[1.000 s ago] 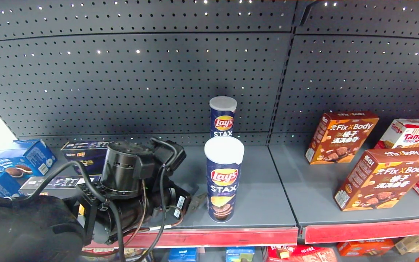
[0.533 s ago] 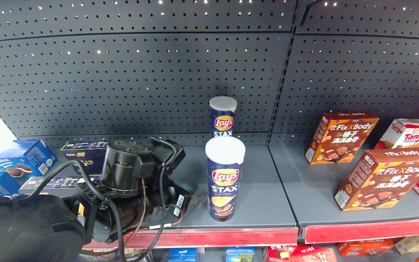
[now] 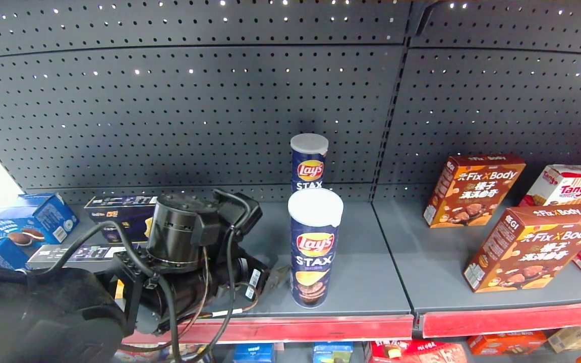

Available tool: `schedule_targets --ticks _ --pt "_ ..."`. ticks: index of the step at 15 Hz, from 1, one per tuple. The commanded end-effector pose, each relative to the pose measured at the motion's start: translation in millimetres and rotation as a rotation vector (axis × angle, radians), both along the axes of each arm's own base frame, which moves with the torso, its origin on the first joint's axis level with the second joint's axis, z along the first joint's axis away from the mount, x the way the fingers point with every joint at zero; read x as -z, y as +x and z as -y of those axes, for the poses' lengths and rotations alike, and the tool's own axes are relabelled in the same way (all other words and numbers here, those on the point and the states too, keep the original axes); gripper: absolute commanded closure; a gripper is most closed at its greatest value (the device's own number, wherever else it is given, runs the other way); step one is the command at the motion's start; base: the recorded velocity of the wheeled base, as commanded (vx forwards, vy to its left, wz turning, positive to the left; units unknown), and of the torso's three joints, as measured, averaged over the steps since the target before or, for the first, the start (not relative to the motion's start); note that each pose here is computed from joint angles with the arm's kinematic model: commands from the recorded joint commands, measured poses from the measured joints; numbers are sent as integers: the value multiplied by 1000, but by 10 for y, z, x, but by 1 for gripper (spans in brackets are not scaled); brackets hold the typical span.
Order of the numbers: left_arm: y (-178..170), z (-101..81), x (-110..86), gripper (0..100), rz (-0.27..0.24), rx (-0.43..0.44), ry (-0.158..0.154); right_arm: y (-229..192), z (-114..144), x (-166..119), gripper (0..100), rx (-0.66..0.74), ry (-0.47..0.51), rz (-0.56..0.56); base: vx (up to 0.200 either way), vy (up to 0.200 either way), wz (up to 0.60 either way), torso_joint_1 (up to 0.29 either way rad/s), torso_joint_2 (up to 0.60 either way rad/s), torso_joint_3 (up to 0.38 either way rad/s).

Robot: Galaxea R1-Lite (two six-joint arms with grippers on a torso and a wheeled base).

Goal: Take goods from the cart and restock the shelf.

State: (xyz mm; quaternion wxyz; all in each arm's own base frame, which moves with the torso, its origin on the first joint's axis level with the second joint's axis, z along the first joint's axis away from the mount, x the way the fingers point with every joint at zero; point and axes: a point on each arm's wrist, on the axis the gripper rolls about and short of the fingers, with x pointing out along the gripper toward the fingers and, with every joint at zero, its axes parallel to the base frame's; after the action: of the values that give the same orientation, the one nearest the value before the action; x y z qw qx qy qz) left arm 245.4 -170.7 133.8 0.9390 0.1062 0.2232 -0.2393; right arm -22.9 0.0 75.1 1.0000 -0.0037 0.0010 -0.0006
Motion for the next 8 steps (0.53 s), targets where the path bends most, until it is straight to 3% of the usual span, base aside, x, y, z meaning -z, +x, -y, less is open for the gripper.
schedule_targets --ticks 1,5,8 --pt "8 9 21 0 -5 1 4 1 0 0 0 0 0 -1 0 0 0 0 0 0" --pt "1 -41 48 0 -15 -13 11 1 0 0 0 0 0 -1 0 0 0 0 0 0" --pt "49 -219 -190 0 66 -57 -13 1 0 0 0 0 0 -1 0 0 0 0 0 0"
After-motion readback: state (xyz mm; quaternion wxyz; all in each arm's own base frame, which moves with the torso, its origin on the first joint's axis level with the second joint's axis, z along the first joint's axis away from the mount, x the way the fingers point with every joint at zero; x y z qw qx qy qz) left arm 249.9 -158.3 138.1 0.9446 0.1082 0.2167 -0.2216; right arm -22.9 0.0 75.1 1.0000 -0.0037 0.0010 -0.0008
